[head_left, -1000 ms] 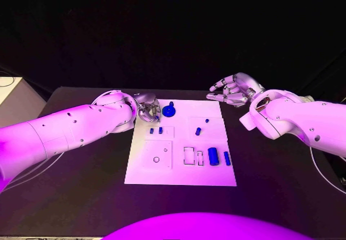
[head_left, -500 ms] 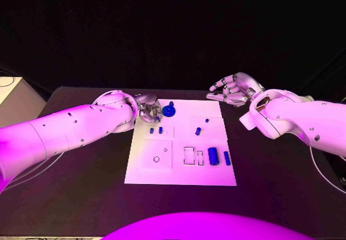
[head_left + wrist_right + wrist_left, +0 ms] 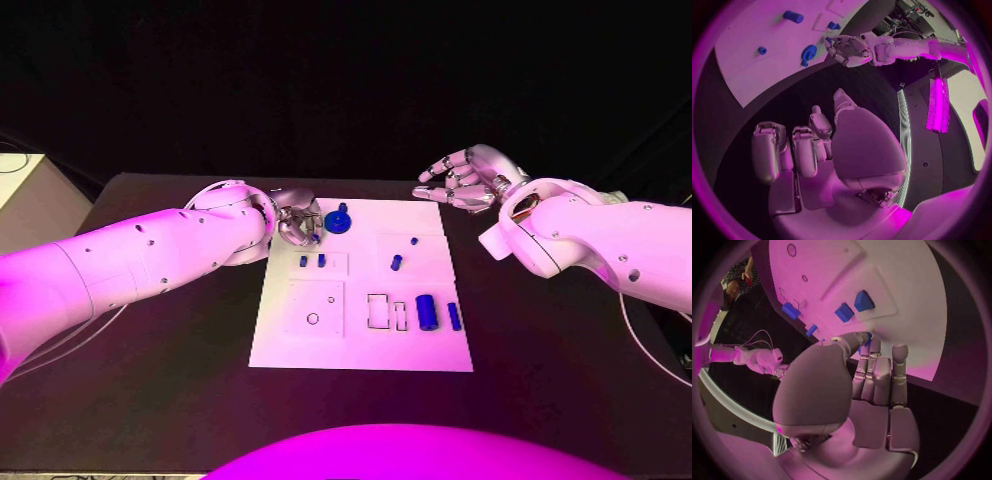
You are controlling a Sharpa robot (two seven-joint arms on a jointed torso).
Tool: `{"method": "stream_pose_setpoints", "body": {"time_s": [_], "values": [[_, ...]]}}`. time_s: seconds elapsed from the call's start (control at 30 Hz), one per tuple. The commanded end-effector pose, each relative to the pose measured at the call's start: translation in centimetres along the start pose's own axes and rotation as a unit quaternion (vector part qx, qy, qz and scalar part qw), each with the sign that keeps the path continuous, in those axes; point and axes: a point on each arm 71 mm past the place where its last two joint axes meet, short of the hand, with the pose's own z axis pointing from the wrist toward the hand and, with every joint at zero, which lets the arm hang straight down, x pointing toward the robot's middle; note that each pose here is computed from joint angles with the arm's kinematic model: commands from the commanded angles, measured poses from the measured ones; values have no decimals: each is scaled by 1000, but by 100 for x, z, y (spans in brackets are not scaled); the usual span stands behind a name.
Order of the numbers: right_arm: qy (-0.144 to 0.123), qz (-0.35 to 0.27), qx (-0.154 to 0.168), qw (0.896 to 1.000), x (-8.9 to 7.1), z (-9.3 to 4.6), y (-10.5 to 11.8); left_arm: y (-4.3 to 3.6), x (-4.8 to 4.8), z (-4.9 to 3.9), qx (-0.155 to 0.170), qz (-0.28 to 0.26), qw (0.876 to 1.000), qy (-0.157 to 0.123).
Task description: Assemble the parts on the task board
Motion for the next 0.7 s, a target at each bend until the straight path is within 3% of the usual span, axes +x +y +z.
{"method": "stream_pose_setpoints", "body": {"time_s": [0.03,0.7], "values": [[5,-1,-7,1000,12,-1,13,-29,64,7,6,0,1000,22],[4,-1,-7,1000,10,2,11,-42,75,10,7,3,1000,19]]}}
